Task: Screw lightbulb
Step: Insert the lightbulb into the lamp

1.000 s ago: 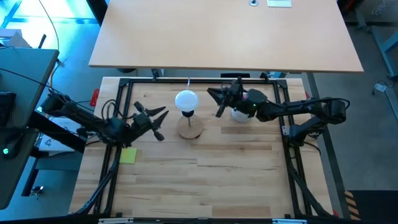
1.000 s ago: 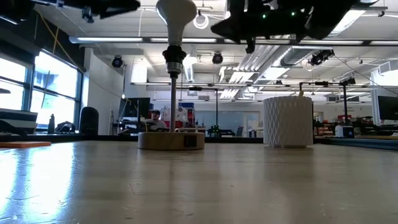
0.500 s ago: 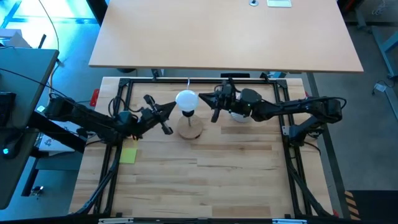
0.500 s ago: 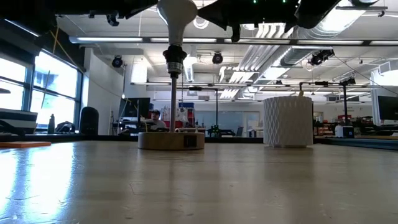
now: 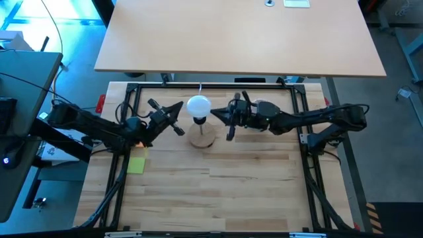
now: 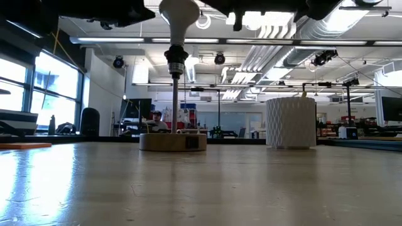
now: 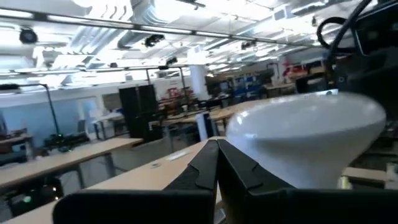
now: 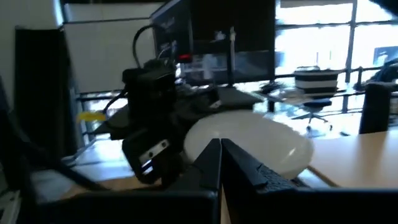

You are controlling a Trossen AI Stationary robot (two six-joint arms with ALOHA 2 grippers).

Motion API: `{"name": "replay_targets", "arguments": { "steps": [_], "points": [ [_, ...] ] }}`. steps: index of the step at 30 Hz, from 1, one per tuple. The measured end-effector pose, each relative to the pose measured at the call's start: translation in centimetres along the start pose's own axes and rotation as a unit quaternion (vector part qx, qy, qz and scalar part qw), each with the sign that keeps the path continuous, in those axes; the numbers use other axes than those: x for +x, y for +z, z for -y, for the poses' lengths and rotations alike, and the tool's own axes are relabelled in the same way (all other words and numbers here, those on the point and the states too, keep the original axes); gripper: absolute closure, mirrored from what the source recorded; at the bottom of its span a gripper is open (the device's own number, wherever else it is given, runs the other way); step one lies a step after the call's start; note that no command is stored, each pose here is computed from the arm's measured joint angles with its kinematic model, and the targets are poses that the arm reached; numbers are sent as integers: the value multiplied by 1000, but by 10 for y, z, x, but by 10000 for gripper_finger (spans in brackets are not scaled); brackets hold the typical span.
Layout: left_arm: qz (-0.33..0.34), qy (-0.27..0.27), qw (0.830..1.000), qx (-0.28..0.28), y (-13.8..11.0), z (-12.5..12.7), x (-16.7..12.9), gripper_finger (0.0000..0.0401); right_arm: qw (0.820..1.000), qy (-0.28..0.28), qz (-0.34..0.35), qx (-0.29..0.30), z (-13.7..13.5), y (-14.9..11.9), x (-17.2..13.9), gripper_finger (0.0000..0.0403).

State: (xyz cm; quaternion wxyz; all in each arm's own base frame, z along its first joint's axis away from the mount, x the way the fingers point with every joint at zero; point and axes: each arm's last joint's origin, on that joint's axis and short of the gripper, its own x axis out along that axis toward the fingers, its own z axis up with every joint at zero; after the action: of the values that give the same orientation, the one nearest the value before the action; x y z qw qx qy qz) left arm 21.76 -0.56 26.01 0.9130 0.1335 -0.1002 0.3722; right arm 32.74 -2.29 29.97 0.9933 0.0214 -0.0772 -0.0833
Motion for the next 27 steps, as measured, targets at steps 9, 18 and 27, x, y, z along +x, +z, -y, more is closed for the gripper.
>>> {"name": "replay_targets", "arguments": {
  "steps": [9, 18, 27],
  "points": [
    [37, -81, 996, -14, 13, 11, -16, 401, 997, -74, -10, 11, 26, 2, -1, 402],
    [28, -67, 997, -37, -1, 8, -1, 401, 999, 30, -24, 28, 21, -3, 1, 402],
    [-7, 5, 1000, 5, -4, 2, 2, 401, 989, 140, -39, -13, -6, -3, -4, 402]
  ]
}}
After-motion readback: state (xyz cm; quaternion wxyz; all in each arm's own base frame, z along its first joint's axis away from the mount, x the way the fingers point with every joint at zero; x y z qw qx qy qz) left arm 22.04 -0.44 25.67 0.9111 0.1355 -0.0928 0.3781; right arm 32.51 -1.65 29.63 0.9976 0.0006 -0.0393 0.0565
